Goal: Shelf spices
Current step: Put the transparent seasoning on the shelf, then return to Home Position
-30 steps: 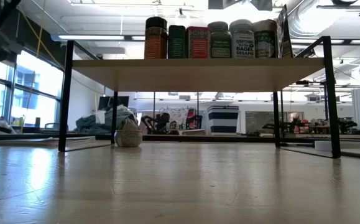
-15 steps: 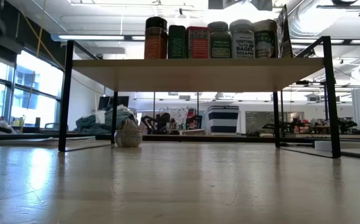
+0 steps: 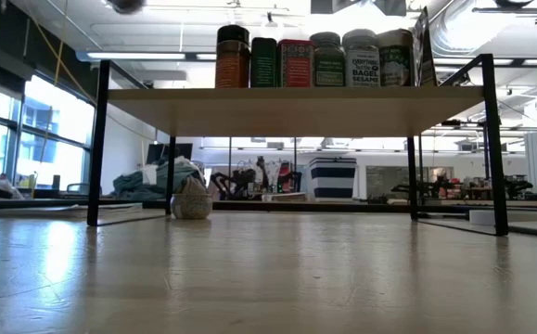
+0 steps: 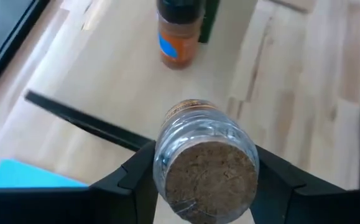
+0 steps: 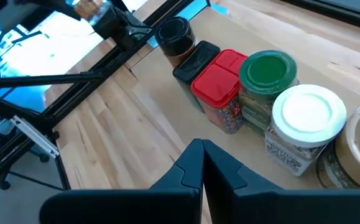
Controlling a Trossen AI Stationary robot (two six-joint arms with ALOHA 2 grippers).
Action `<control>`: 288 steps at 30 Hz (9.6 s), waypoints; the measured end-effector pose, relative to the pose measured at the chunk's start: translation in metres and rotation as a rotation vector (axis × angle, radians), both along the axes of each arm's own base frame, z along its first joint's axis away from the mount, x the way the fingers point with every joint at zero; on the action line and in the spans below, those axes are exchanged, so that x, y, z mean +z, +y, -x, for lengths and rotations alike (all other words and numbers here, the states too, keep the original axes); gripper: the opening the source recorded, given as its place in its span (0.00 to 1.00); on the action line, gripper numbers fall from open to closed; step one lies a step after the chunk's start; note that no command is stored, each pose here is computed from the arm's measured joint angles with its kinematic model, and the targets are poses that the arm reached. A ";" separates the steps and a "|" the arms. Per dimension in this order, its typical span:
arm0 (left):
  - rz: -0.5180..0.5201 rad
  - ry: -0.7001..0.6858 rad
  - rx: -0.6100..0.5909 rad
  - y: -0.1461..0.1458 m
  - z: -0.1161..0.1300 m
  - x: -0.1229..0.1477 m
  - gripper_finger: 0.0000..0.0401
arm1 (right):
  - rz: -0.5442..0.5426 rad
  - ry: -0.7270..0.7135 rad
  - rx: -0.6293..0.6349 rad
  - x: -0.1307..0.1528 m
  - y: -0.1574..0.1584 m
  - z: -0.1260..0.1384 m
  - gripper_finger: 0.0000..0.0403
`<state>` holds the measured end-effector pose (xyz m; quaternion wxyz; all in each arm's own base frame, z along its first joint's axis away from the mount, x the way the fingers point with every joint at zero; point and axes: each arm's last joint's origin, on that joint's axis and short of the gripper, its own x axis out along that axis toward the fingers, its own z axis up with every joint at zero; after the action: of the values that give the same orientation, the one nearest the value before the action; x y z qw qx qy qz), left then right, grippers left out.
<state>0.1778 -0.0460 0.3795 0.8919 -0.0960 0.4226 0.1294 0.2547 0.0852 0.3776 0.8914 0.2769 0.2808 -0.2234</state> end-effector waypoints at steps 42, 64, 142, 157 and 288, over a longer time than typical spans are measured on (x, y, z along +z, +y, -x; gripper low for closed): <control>-0.189 0.512 -0.392 0.064 -0.107 -0.073 0.78 | -0.002 0.002 -0.010 0.000 -0.006 -0.002 0.00; -0.167 -0.481 0.161 0.050 0.031 0.068 0.49 | 0.329 -0.132 0.016 0.104 -0.028 0.043 0.00; -0.213 -0.876 0.048 0.080 0.068 -0.156 0.00 | 0.501 -0.665 0.117 -0.200 -0.099 0.155 0.00; 0.035 -0.754 -0.010 0.083 0.069 -0.218 0.00 | 0.512 -0.448 0.098 -0.217 -0.125 0.159 0.00; -0.344 -0.892 -0.403 0.045 0.081 -0.210 0.01 | 0.506 -0.667 0.318 -0.204 -0.098 0.158 0.00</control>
<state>0.0971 -0.0012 0.1692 0.9954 0.0894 -0.0160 -0.0307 0.0963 -0.0132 0.1741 0.9961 0.0604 -0.0465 -0.0438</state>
